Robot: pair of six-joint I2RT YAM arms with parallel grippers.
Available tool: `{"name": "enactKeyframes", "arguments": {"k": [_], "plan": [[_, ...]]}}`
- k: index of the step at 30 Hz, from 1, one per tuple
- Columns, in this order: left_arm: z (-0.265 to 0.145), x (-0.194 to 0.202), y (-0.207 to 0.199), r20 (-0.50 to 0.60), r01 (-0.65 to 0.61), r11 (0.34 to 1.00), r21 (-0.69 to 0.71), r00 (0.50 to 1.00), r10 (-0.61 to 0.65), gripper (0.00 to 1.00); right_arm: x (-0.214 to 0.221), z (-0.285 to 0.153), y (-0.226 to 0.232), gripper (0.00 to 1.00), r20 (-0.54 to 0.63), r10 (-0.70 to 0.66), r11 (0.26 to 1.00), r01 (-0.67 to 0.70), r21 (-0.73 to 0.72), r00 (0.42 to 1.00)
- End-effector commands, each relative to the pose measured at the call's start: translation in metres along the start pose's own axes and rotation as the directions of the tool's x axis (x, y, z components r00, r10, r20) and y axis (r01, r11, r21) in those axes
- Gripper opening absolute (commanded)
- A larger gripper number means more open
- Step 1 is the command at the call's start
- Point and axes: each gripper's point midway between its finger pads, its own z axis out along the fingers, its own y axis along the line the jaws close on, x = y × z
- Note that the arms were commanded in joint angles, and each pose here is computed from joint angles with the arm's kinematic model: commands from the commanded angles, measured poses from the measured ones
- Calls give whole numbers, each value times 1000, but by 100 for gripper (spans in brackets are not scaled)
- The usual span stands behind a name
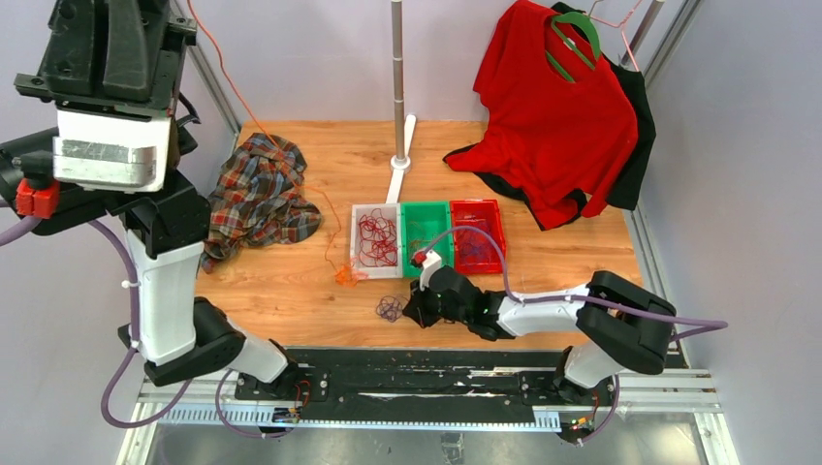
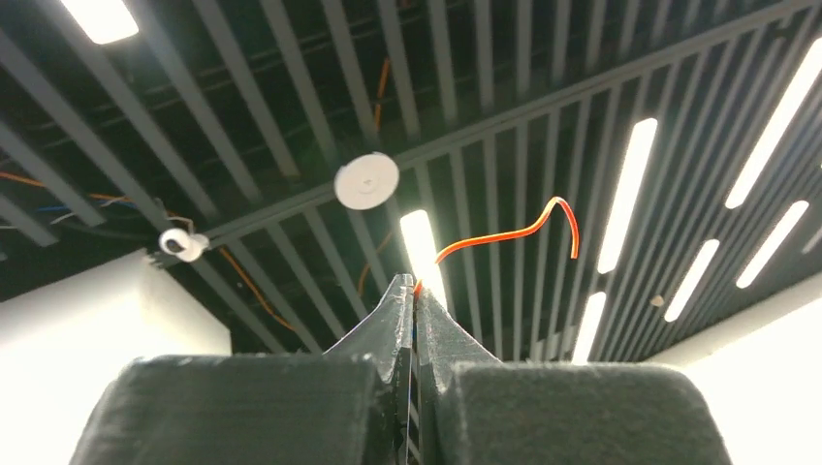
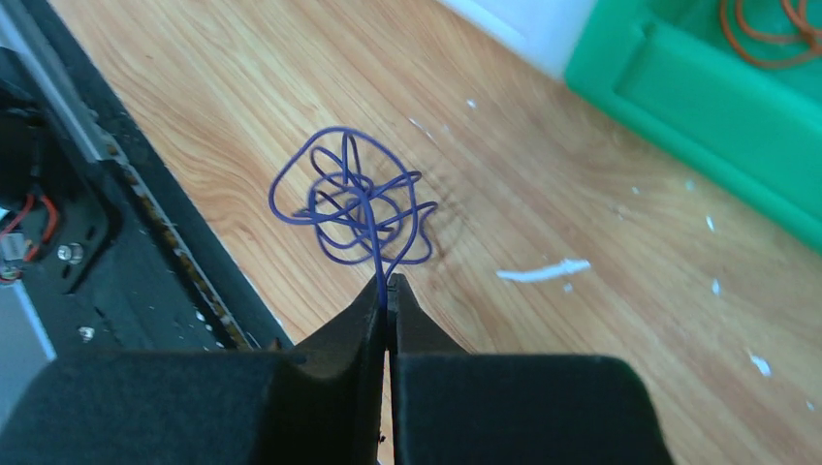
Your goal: Untangle the cables
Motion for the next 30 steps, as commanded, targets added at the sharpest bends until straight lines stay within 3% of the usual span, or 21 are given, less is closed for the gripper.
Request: {"name": "enactKeyframes", "arguments": {"k": [1, 5, 7, 8, 18, 24, 30], "plan": [[0, -4, 8, 6, 4, 1000, -28, 1000, -4, 0, 3, -8, -6, 11, 21, 29, 998, -30, 61, 999], [-17, 1, -29, -17, 93, 991, 96, 996, -92, 0, -37, -32, 8, 42, 103, -41, 998, 36, 47, 994], [-23, 4, -41, -35, 124, 985, 123, 992, -120, 0, -66, -51, 22, 64, 173, -98, 995, 96, 17, 980], [-25, 7, -46, -45, 137, 981, 134, 990, -133, 0, -79, -61, 29, 68, 206, -123, 992, 126, -3, 971], [-35, 14, -67, -86, 226, 960, 165, 973, -215, 1, -182, -117, 122, 71, 497, -210, 899, 366, -240, 842], [-34, 15, -67, -92, 247, 956, 158, 968, -235, 0, -231, -98, 145, 74, 597, -176, 894, 381, -236, 783], [-33, 16, -69, -91, 251, 955, 160, 967, -239, 0, -233, -54, 145, 73, 563, -166, 905, 352, -240, 810]]}}
